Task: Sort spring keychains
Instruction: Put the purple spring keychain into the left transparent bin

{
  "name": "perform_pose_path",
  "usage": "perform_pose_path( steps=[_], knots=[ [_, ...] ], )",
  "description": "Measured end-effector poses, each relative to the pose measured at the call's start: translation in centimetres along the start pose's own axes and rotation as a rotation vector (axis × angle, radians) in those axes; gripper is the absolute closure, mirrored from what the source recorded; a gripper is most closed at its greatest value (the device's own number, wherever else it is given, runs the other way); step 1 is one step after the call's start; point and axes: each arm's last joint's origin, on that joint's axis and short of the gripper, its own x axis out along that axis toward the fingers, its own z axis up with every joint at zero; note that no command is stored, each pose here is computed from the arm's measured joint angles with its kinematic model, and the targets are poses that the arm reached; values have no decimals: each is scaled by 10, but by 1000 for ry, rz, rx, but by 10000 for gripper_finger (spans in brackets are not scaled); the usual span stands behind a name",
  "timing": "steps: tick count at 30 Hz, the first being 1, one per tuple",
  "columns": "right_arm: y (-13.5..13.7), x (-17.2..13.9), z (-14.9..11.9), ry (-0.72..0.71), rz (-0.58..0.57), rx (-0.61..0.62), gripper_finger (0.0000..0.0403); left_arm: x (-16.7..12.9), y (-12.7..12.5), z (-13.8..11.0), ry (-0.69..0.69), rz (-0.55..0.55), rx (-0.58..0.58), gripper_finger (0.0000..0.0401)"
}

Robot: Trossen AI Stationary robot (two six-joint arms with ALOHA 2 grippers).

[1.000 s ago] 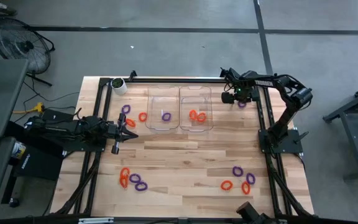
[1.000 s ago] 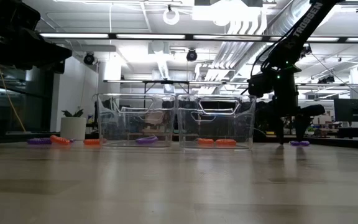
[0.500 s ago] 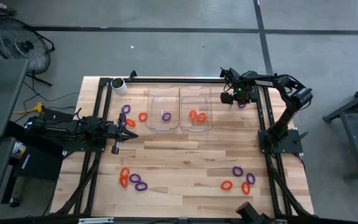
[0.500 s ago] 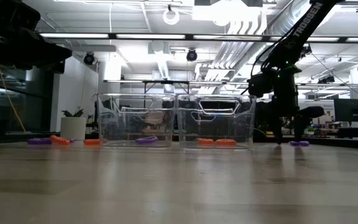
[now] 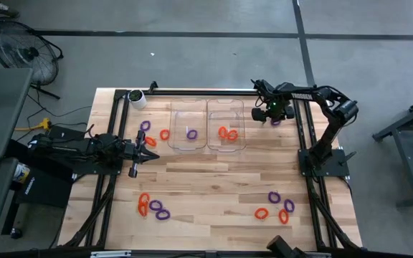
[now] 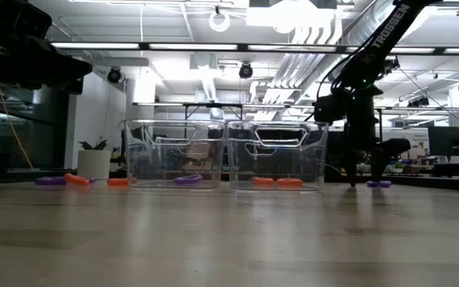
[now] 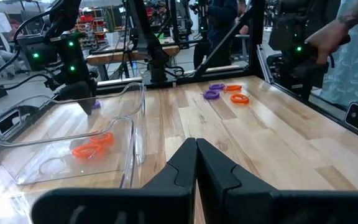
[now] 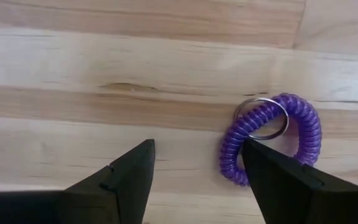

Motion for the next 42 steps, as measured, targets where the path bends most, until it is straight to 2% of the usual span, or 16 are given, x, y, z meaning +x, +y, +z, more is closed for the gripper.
perform_pose_path(
  steps=[6,19,27,42],
  knots=[
    [4,3,-2,-3,-9,-6,221,0,0,0,0,0,0,400],
    [5,5,-2,-2,-2,-54,385,0,0,0,0,0,0,400],
    [4,0,-3,-15,13,-84,398,0,0,0,0,0,0,400],
    [3,-52,-16,-200,101,-102,402,0,0,0,0,0,0,400]
  ],
)
